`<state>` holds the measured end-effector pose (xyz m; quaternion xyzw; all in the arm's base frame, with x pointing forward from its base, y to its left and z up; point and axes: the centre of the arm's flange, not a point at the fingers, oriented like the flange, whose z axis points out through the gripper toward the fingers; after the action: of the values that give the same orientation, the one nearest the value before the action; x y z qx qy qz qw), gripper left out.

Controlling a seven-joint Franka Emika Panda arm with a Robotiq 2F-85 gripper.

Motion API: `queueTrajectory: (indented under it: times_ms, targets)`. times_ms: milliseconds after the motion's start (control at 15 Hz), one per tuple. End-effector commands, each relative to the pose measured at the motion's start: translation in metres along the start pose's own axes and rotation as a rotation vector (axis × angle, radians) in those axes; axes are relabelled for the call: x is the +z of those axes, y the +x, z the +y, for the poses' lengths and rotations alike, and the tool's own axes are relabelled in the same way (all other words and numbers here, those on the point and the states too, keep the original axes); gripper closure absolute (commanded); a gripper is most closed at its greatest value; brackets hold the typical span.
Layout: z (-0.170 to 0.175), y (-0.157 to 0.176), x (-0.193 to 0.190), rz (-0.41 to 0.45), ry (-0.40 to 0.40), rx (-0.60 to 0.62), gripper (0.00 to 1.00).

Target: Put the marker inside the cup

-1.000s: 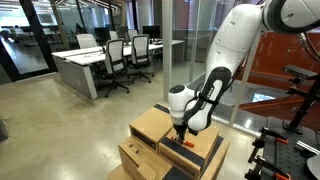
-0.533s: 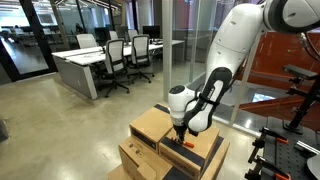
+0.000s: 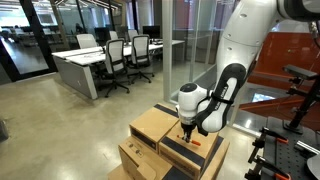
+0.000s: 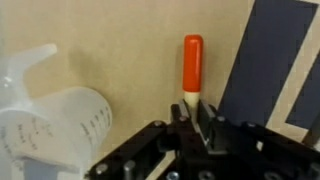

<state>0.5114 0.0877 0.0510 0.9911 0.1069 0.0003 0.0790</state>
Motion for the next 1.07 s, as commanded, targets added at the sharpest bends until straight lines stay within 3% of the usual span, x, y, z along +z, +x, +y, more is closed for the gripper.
queueTrajectory:
  times_ms: [0,1000]
  targets:
    - [0.003,-0.015,-0.016,0.035,-0.023,0.02,0.96]
    - [0.012,0.001,-0.043,0.115,-0.1,0.037,0.96]
